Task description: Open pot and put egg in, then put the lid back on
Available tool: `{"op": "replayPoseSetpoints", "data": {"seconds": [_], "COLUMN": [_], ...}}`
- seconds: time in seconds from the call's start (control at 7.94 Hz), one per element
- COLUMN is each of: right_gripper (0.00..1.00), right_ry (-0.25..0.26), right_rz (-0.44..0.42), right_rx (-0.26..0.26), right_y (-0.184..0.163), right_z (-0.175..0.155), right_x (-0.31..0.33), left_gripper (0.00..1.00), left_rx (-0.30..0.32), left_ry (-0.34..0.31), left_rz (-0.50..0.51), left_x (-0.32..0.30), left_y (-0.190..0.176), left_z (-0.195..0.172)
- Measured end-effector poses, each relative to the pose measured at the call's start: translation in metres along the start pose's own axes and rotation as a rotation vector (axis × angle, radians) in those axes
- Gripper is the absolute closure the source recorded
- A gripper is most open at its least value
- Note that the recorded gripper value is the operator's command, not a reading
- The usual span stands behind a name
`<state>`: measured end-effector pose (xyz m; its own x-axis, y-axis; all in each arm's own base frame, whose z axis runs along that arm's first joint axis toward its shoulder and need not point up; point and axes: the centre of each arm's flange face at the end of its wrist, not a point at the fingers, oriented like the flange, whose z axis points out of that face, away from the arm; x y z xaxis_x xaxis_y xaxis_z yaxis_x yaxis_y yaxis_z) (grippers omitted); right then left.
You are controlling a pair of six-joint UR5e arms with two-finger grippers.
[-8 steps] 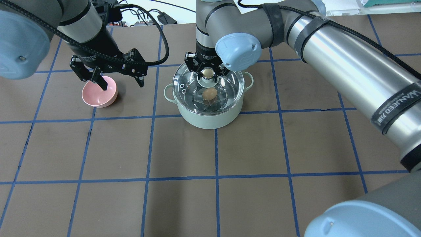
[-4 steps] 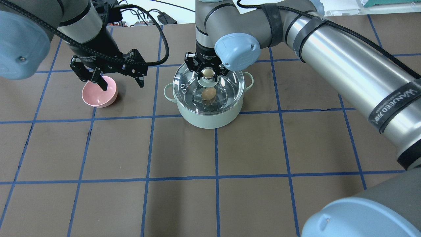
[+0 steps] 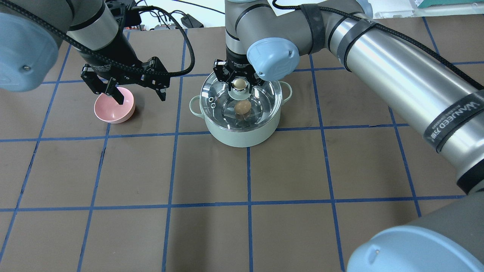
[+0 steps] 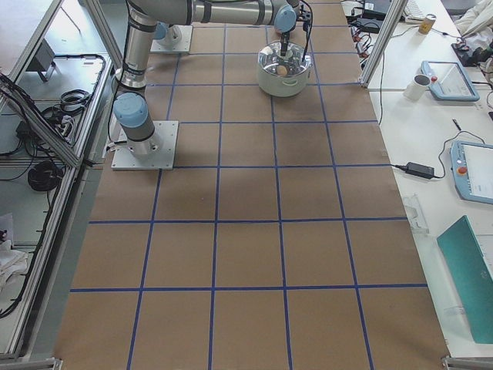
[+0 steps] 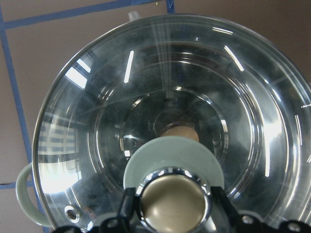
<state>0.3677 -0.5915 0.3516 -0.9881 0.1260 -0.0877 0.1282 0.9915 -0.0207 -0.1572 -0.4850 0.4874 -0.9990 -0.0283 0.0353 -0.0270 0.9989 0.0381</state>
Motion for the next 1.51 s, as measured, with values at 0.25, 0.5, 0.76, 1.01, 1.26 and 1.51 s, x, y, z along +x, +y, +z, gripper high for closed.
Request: {"op": "replayPoseSetpoints", "data": {"seconds": [0.25,0.5,0.76,1.01,1.26,1.51], "right_gripper": [0.0,0.0,0.0,0.0,0.0,0.0], "right_ry": [-0.018,-0.041,-0.014,0.032,0.073,0.162], "right_rz": [0.002,0.013,-0.053,-0.147,-0.204,-0.235], "right_rx": [0.0,0.004,0.015,0.005,0.015,0.034], "right_y": [0.001,0.007,0.013,0.001,-0.008,-0.005], "right_z": [-0.005,-0.029,-0.069,-0.104,-0.141,-0.167], "right_x": [-0.001,0.003,0.031,0.093,0.172,0.242], "left_gripper": [0.0,0.0,0.0,0.0,0.0,0.0], "left_rx": [-0.001,-0.001,-0.001,0.0,0.0,0.001], "left_ry": [0.0,0.0,0.0,0.0,0.0,0.0], "left_rz": [0.0,0.0,0.0,0.0,0.0,0.0], "left_x": [0.0,0.0,0.0,0.0,0.0,0.0], "left_y": [0.0,0.0,0.0,0.0,0.0,0.0], "left_z": [0.0,0.0,0.0,0.0,0.0,0.0]}}
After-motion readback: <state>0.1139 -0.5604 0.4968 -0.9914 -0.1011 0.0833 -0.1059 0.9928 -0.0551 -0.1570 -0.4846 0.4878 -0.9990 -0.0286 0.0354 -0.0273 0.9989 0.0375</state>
